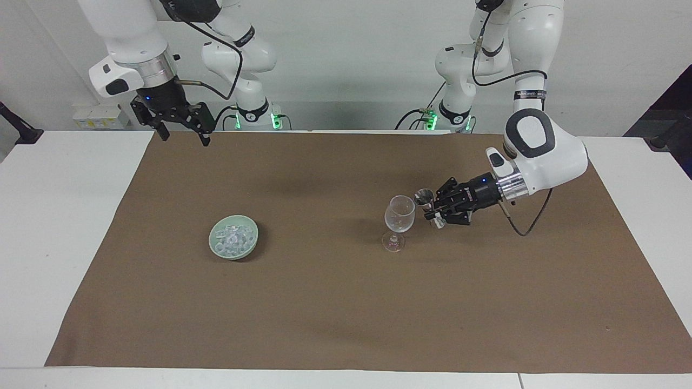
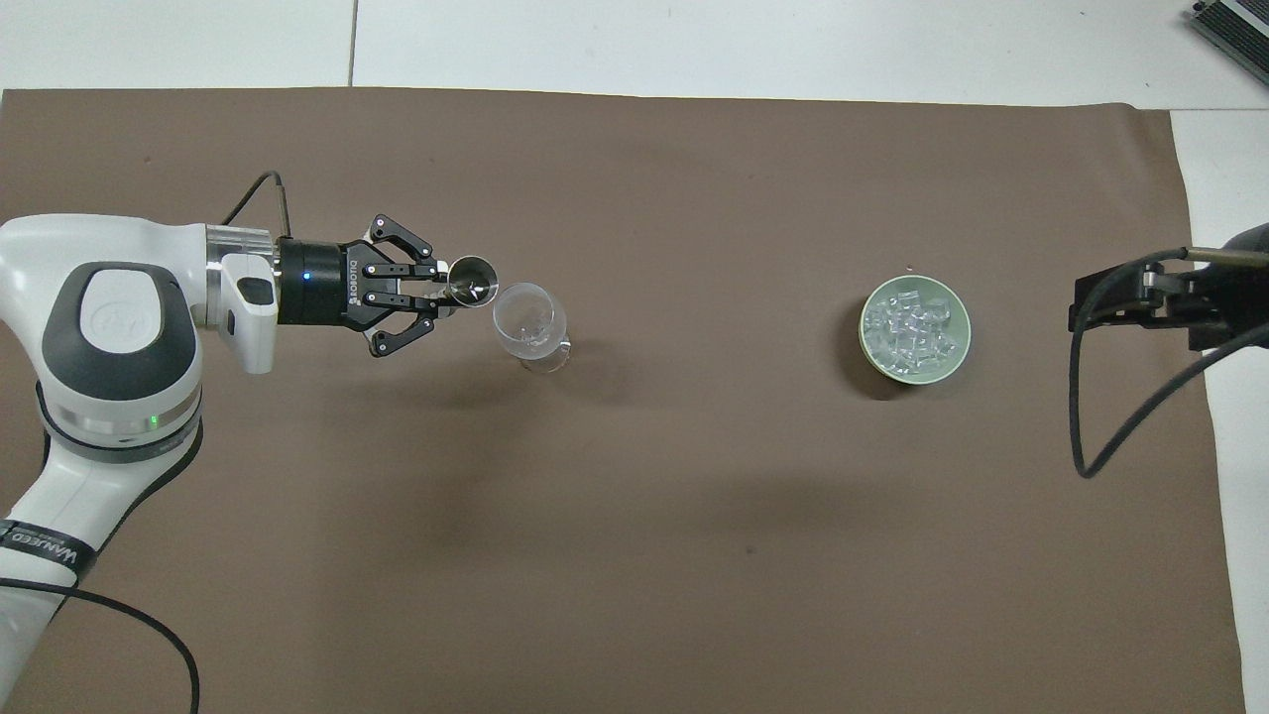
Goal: Pour wine and add ice with both arms
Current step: 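Tilt the metal cup over the clear cup with the left gripper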
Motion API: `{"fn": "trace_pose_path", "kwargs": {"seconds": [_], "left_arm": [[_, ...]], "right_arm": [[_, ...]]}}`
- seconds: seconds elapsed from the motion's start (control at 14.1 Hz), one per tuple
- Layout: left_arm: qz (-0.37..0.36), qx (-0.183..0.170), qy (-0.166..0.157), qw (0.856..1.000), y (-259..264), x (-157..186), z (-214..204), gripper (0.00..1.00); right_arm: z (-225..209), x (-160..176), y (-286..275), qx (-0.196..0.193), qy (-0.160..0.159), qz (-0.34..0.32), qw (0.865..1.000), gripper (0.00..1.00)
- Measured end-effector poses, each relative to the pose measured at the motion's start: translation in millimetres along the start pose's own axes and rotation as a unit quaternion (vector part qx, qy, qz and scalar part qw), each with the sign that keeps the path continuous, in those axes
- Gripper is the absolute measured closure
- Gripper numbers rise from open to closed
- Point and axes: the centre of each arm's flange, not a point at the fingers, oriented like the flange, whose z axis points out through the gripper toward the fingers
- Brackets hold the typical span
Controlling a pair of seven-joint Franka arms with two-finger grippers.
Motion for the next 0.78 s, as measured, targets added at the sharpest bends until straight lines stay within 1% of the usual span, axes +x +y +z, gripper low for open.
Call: {"fn": "trace_pose_path", "kwargs": {"seconds": [0.21, 0.35, 0.78], "left_arm": [[-0.001, -0.003, -0.025, 1.0, 0.7, 4.7, 3.1, 0.78], [-0.002, -0.003, -0.035, 0.999, 1.0, 7.4, 2.7, 0.78], [0.006, -0.002, -0.05, 0.999, 1.5, 14.6, 4.5, 0.78]], "right_arm": [[0.0, 0.0, 0.0, 0.0, 0.0, 0.0, 1.0, 0.0], [0.0, 0.0, 0.0, 0.0, 0.0, 0.0, 1.0, 0.0], [0.0, 0.0, 0.0, 0.0, 0.0, 0.0, 1.0, 0.0]]}}
